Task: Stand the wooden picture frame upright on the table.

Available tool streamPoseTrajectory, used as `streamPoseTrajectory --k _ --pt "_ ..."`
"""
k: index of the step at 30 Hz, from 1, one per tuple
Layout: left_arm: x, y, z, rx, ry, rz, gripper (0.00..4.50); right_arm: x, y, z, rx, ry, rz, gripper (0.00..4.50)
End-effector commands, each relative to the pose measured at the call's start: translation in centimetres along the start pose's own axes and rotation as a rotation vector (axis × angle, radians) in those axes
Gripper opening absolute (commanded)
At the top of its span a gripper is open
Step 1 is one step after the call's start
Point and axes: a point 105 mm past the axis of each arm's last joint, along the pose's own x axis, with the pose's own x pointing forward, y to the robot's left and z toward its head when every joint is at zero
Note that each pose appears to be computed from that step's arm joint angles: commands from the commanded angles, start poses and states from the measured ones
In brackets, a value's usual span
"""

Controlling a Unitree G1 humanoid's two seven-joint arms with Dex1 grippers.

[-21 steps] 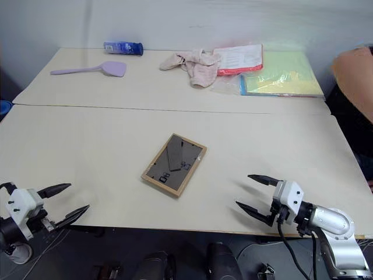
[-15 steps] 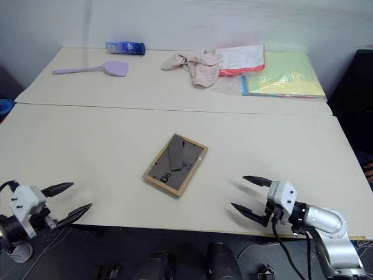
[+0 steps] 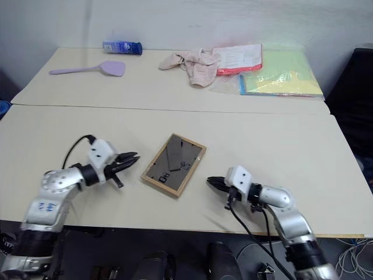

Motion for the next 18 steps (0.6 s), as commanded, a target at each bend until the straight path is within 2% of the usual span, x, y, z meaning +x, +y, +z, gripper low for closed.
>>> streamPoseTrajectory --k 1,5,11,14,16,18 --pt "1.4 -0.7 0.2 0.025 -0.007 -0.022 0.77 1.6 -0.5 0.7 -0.023 -0.021 -0.019 0.02" --pt "1.3 -3.4 1.2 0.006 -0.066 -0.154 0.77 2.4 -1.4 1.6 -0.043 -0.043 -0.032 0.02" --pt "-0.1 -5.0 0.8 -0.033 -0.071 -0.207 0.77 2.6 -2.6 2.2 -0.062 -0.03 -0.037 0.02" --pt "-0.8 -4.8 0.3 -0.051 -0.05 -0.159 0.77 2.5 -2.6 2.3 -0.07 -0.015 -0.016 0.02" --pt "-1.5 -4.1 -0.8 -0.084 0.026 -0.115 0.77 1.9 -2.7 2.4 -0.08 -0.004 -0.008 0.02" --pt "-2.5 -3.6 -1.0 -0.163 0.05 -0.098 0.77 1.2 -3.1 2.6 -0.09 0.008 -0.017 0.02"
